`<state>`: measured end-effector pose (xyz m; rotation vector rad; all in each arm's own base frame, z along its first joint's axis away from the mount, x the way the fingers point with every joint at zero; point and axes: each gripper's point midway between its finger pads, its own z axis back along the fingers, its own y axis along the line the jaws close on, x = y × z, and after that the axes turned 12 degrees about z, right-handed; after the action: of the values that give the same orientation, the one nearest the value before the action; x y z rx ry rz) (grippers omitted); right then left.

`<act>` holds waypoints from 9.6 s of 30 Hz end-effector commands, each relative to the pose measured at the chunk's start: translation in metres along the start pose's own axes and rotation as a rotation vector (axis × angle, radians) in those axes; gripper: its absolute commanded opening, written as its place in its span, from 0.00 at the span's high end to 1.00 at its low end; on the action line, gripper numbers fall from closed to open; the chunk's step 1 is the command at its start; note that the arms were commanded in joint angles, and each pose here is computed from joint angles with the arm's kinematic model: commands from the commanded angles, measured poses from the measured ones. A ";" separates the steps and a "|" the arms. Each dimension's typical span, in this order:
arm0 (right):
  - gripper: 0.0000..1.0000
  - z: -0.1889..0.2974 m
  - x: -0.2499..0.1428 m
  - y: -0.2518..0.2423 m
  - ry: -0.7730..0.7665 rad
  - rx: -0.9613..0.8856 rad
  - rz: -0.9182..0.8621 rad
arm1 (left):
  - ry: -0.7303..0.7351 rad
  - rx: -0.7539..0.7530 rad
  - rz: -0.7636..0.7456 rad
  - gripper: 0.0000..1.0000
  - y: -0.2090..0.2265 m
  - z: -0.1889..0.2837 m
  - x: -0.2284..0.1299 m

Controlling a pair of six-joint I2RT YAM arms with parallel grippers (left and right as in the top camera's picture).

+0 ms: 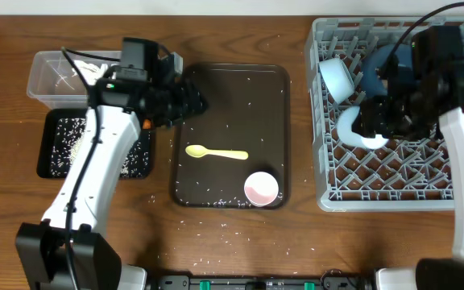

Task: Sort waste into correct bins and load items into the dishwasher rack
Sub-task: 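Carry blue cup into front of dish rack and release, then grasp pink cup with left gripper and lift it, then hand pink cup from left gripper to right gripper, then place pink cup upside down in dish rack with right gripper, then reach right gripper to brown tray and grasp yellow spoon, then carry yellow spoon into dish rack and stand it upright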

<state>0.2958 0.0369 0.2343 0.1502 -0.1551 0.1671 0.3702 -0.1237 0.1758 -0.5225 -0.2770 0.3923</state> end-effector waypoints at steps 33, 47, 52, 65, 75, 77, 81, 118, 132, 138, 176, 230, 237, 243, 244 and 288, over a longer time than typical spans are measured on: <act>0.01 -0.045 0.048 -0.018 0.121 -0.106 0.007 | 0.096 0.217 -0.264 0.45 -0.007 -0.030 -0.080; 0.01 -0.016 0.075 -0.016 -0.013 -0.118 0.046 | 0.274 0.282 -0.406 0.49 -0.008 -0.083 -0.172; 0.01 -0.016 0.075 -0.016 -0.015 -0.118 0.046 | 0.316 0.335 -0.405 0.59 0.002 -0.095 -0.189; 0.02 -0.011 0.106 0.048 -0.172 0.247 0.203 | 0.274 0.201 -0.269 0.94 -0.016 -0.054 -0.142; 0.01 0.039 0.113 0.162 -0.451 0.765 0.683 | 0.295 -0.562 -0.167 0.94 -0.076 0.069 -0.082; 0.01 0.043 0.112 0.174 -0.478 0.797 0.733 | 0.298 -0.679 -0.156 0.94 -0.081 0.090 -0.073; 0.01 0.060 0.104 0.203 -0.559 0.916 0.873 | 0.297 -0.823 -0.149 0.94 -0.084 0.116 -0.060; 0.26 0.078 0.056 0.298 -0.675 1.208 1.240 | 0.317 -1.000 -0.163 0.94 -0.086 0.151 -0.050; 0.55 0.078 0.058 0.295 -0.674 1.201 1.228 | 0.314 -0.995 -0.162 0.83 -0.086 0.150 -0.050; 0.54 0.069 0.091 0.250 -0.601 1.062 1.006 | 0.262 -0.917 -0.149 0.55 -0.080 0.137 -0.042; 0.12 -0.119 -0.019 -0.069 0.224 -0.123 -0.157 | -0.173 0.134 -0.043 0.52 0.054 0.044 0.012; 0.35 -0.283 0.046 0.278 -0.002 0.319 1.336 | -0.507 0.415 0.268 0.03 0.152 0.124 0.062; 0.71 -0.298 0.038 0.278 0.039 0.315 1.285 | -0.507 0.415 0.268 0.02 0.152 0.124 0.062; 0.99 -0.300 0.039 0.274 0.052 0.287 1.231 | -0.507 0.416 0.267 0.02 0.152 0.124 0.062; 0.99 -0.300 0.039 0.273 0.057 0.286 1.222 | -0.507 0.415 0.268 0.02 0.152 0.124 0.062; 0.99 -0.102 0.172 -0.011 -0.026 -0.078 0.107 | -0.507 0.415 0.268 0.01 0.152 0.124 0.062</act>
<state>0.4793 0.0873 0.1554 0.0809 -0.1865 0.2692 0.3402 0.0732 0.2099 -0.0574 -0.6034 0.8132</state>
